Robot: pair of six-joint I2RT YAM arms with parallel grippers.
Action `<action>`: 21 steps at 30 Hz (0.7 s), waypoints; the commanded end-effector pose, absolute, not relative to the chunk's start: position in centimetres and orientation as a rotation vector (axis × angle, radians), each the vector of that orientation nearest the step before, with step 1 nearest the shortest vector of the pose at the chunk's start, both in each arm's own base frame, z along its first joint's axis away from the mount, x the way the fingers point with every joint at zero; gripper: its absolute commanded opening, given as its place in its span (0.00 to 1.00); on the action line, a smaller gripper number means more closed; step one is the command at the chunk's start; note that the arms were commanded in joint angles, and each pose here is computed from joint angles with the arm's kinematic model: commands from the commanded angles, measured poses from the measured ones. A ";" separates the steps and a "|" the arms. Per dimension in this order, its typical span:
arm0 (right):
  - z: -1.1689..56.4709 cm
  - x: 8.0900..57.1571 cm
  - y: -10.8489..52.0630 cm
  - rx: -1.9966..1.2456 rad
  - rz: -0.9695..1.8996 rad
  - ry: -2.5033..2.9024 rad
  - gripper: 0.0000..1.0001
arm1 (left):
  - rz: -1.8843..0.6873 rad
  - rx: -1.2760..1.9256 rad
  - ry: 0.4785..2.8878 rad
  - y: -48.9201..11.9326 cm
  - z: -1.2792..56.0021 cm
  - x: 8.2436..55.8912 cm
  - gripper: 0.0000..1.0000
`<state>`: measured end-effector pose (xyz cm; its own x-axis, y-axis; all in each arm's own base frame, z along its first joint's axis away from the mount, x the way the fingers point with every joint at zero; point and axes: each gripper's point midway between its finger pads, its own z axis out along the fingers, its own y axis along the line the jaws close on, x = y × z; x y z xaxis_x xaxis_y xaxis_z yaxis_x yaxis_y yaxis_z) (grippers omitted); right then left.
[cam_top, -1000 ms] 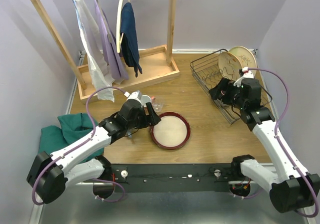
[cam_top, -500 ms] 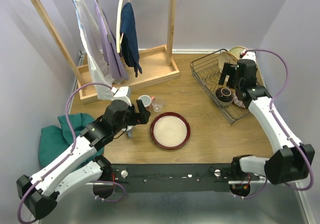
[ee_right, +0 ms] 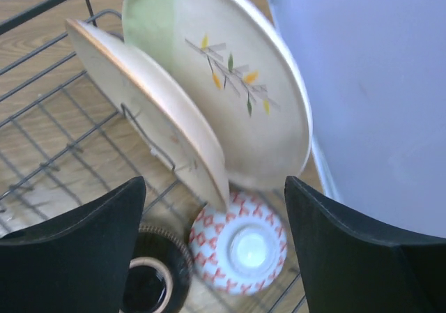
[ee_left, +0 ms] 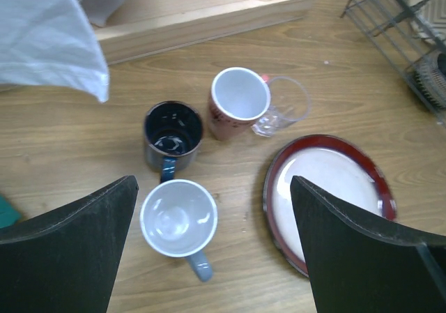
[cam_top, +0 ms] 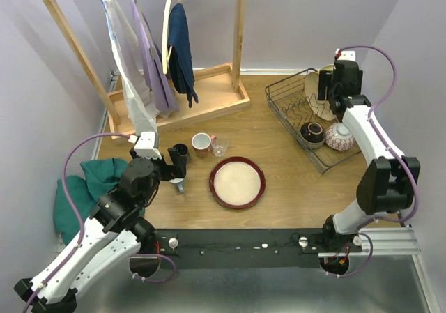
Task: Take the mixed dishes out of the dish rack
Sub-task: Pick up the plate from the dish rack.
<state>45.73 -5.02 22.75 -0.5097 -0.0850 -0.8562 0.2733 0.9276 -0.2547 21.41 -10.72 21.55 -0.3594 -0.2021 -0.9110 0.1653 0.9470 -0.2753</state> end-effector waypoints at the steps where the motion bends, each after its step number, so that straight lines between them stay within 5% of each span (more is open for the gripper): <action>1: 24.4 49.1 -5.5 -0.017 -0.505 2.025 0.84 | -0.279 -0.030 1.828 -8.9 21.7 22.0 0.99; 15: 19.2 52.6 -6.0 -0.213 -0.605 2.148 0.47 | -0.287 -0.018 1.824 -9.1 21.6 22.5 0.99; 21: 19.5 52.6 -6.4 -0.283 -0.650 2.144 0.19 | -0.293 -0.010 1.826 -9.2 21.5 22.7 0.99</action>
